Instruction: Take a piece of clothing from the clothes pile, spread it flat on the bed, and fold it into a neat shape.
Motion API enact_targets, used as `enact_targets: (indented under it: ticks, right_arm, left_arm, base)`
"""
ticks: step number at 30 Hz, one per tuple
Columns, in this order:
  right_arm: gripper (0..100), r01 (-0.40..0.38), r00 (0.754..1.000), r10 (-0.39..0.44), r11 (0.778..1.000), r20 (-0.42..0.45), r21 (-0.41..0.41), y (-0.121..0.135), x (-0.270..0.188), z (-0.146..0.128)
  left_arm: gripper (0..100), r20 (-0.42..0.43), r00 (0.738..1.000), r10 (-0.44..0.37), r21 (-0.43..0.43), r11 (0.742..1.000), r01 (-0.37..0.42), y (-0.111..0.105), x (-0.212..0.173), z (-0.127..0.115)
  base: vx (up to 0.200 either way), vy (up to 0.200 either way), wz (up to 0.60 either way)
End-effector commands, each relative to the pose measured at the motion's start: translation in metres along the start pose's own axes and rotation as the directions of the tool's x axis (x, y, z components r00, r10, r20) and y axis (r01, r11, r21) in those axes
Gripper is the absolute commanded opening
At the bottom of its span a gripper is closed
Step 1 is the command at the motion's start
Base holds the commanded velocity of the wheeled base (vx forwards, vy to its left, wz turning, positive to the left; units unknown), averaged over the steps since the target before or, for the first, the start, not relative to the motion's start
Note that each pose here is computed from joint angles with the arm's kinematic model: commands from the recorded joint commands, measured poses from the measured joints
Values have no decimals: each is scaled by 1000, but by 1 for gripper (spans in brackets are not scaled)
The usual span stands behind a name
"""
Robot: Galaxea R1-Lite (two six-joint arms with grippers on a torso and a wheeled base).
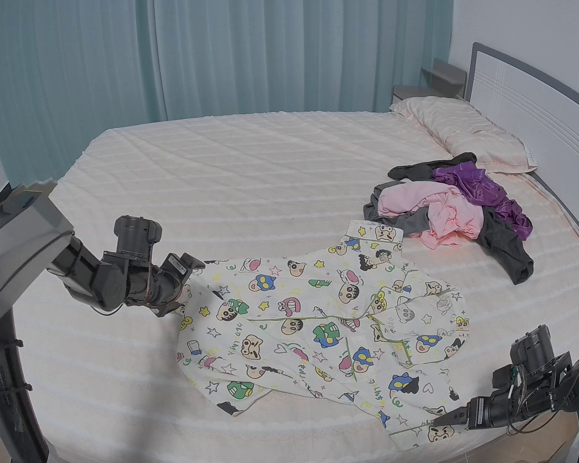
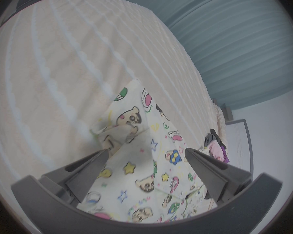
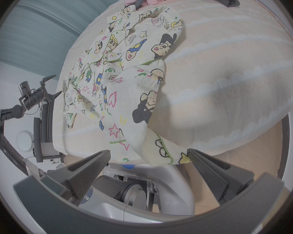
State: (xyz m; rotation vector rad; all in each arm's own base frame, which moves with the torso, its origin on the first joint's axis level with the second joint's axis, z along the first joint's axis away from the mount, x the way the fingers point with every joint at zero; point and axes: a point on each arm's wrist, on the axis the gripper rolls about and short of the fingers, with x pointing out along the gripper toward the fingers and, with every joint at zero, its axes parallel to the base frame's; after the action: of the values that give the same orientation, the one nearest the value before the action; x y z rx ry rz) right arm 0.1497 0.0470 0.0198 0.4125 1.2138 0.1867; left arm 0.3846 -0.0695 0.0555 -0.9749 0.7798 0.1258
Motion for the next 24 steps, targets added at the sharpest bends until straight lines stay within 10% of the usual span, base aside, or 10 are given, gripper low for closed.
enact_targets:
  ticks: [1, 24]
  right_arm:
    - [100, -1, 1000, 1, 1000, 1, -2, 0, 0, 0]
    - [100, -1, 1000, 1, 1000, -5, -7, 0, 0, -1]
  left_arm:
    - [100, -11, 999, -45, 17, 999, 45, 10, -61, 9]
    - [100, -303, 946, 114, 350, 937, -1, 79, -31, -32]
  base:
    - [0, 0, 0]
    - [0, 0, 0]
